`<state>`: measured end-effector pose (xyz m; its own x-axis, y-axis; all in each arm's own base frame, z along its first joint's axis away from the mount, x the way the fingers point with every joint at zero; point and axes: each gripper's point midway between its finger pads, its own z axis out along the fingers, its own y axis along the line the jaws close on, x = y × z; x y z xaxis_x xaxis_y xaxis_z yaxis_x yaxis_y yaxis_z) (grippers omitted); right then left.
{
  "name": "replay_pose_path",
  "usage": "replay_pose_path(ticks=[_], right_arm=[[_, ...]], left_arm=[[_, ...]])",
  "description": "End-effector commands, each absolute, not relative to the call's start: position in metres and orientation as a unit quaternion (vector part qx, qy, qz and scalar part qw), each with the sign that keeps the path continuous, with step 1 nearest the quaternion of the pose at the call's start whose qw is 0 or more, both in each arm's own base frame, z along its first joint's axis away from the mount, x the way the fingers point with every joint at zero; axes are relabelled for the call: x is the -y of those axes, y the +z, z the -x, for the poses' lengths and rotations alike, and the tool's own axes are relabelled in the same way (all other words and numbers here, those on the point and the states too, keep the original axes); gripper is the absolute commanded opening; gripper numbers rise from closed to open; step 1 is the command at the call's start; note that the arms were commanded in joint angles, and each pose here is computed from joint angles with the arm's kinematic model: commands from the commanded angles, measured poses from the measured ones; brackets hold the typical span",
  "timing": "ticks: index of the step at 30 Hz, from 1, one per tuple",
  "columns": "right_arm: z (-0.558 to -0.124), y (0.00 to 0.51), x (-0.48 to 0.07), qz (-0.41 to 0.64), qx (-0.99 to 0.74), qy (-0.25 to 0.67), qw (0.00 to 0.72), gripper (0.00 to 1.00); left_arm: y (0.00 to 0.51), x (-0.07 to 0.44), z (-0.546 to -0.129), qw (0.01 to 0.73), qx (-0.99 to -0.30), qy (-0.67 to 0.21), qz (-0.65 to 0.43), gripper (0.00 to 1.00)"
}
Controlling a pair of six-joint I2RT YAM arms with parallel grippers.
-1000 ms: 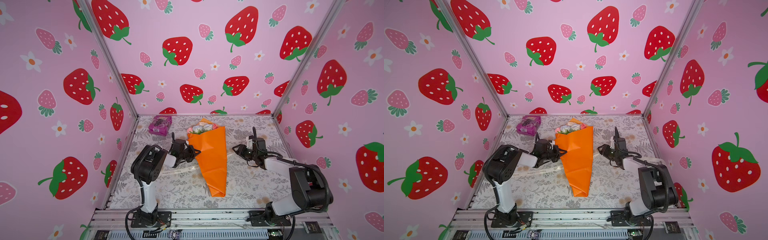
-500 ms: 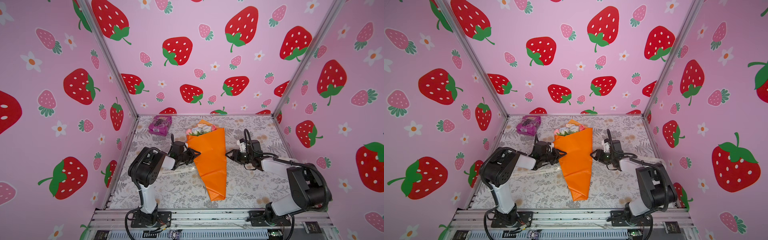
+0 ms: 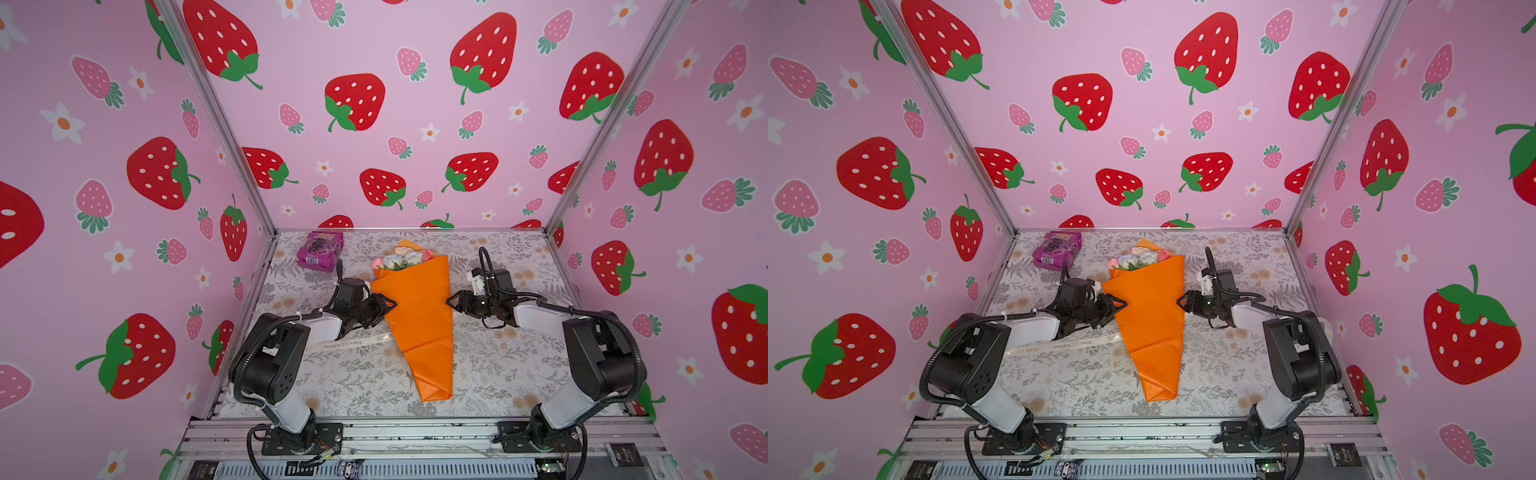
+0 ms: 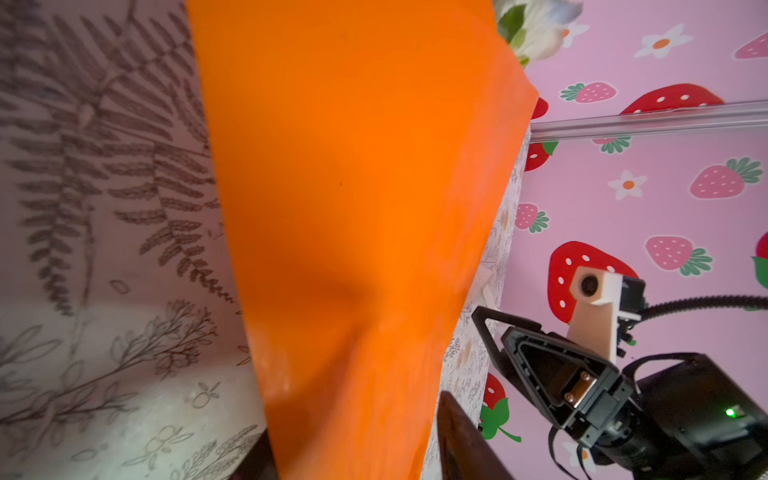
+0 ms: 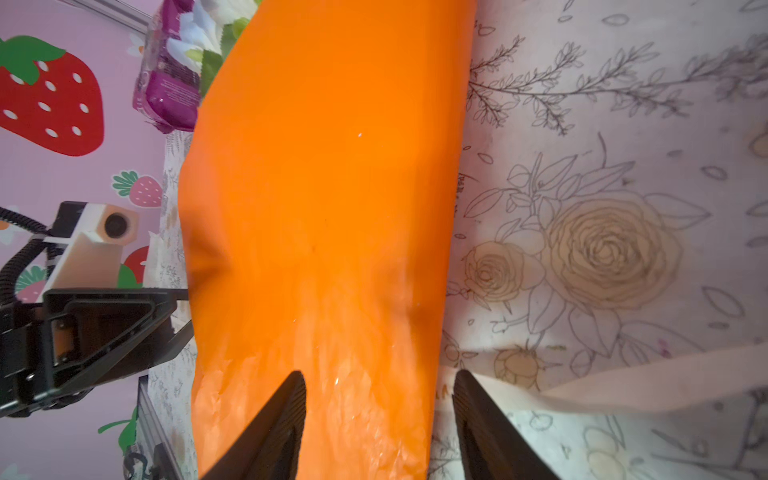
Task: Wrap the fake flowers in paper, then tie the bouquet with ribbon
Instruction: 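Return right gripper to the cone's side and grasp it while left gripper holds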
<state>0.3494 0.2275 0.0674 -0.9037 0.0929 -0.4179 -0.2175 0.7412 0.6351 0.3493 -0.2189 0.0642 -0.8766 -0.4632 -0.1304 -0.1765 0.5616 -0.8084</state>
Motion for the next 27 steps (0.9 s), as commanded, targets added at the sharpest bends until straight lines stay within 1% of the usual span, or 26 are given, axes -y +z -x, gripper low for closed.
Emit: replay_pose_path(ticks=[1,3,6,9,11,13,14,16,18,20,27], right_arm=[[-0.358,0.048,-0.226,0.050,-0.921,0.328,0.204,0.60],[-0.366,0.043,-0.233,0.057,-0.918,0.336,0.202,0.60],[-0.372,0.039,-0.245,0.066,-0.910,0.361,0.192,0.57],[-0.378,0.036,-0.249,0.067,-0.908,0.366,0.191,0.52],[-0.381,0.037,-0.252,0.072,-0.905,0.371,0.195,0.44],[-0.383,0.036,-0.255,0.076,-0.902,0.379,0.193,0.39],[-0.384,0.035,-0.256,0.075,-0.902,0.381,0.191,0.36],[-0.387,0.032,-0.257,0.067,-0.900,0.385,0.191,0.31],[-0.390,0.031,-0.258,0.060,-0.898,0.393,0.189,0.26],[-0.394,0.031,-0.257,0.052,-0.897,0.395,0.193,0.23],[-0.406,0.030,-0.255,0.036,-0.892,0.405,0.197,0.15]], left_arm=[[0.049,0.205,-0.333,0.147,-0.883,-0.401,0.194,0.53],[0.045,0.197,-0.325,0.141,-0.886,-0.395,0.198,0.57],[0.045,0.193,-0.318,0.134,-0.885,-0.401,0.197,0.57],[0.048,0.200,-0.323,0.132,-0.878,-0.421,0.186,0.56],[0.052,0.207,-0.332,0.134,-0.871,-0.436,0.182,0.54],[0.052,0.212,-0.346,0.135,-0.869,-0.442,0.179,0.52],[0.052,0.215,-0.354,0.136,-0.868,-0.443,0.178,0.50],[0.049,0.221,-0.367,0.131,-0.866,-0.449,0.178,0.43],[0.047,0.228,-0.378,0.127,-0.862,-0.458,0.178,0.32],[0.043,0.230,-0.384,0.123,-0.861,-0.459,0.183,0.24],[0.033,0.234,-0.393,0.117,-0.859,-0.463,0.185,0.16]])
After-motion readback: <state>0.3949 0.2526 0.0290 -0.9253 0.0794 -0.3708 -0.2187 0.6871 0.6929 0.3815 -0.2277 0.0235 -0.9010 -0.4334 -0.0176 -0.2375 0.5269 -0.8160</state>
